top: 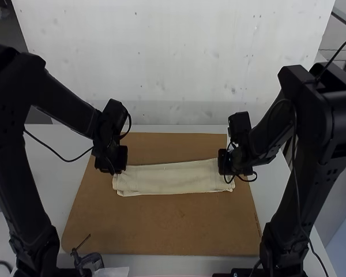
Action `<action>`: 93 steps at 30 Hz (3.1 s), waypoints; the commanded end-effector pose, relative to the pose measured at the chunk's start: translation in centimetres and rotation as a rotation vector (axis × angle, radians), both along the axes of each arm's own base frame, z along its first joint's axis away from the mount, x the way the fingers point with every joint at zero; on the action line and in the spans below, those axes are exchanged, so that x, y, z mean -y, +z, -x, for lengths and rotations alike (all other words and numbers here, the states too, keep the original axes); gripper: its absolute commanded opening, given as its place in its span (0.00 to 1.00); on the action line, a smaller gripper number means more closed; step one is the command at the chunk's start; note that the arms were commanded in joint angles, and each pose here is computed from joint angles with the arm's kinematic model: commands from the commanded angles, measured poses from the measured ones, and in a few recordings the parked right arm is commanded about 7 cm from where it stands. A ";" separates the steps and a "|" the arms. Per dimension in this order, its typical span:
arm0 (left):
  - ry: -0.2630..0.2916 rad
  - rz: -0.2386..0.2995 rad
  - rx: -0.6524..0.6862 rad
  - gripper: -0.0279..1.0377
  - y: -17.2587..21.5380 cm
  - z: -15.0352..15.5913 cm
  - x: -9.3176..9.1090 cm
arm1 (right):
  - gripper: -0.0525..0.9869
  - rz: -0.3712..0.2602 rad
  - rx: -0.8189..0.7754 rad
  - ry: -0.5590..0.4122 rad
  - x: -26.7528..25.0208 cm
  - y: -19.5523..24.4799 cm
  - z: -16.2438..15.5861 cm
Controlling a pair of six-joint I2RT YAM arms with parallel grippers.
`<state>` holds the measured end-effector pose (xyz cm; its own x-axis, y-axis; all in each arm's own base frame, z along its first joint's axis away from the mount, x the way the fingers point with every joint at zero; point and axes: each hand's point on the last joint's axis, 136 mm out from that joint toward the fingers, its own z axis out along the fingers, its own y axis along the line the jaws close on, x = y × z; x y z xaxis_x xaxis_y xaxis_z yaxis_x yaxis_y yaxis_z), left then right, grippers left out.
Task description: Fold the towel.
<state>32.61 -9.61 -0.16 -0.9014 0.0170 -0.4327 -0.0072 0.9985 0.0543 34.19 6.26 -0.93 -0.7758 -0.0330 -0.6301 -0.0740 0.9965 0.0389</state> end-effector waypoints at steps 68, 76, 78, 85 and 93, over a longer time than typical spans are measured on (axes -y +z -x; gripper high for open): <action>0.217 0.110 0.479 0.94 13.5 -0.4 -6.8 | 0.07 0.102 -0.176 -0.368 19.6 2.6 0.5; 0.220 0.101 0.481 0.94 13.5 -0.5 -7.3 | 0.07 0.092 -0.183 -0.335 18.1 2.9 -0.8; 0.218 0.099 0.475 0.94 13.2 -0.4 -7.3 | 0.07 0.078 -0.192 -0.311 16.2 2.8 -1.1; 0.213 0.103 0.476 0.95 13.1 -0.4 -7.1 | 0.07 0.081 -0.192 -0.158 5.5 4.5 -1.1; 0.209 0.103 0.467 0.95 12.6 -0.2 -7.1 | 0.07 0.123 -0.186 -0.013 -5.2 5.5 -1.2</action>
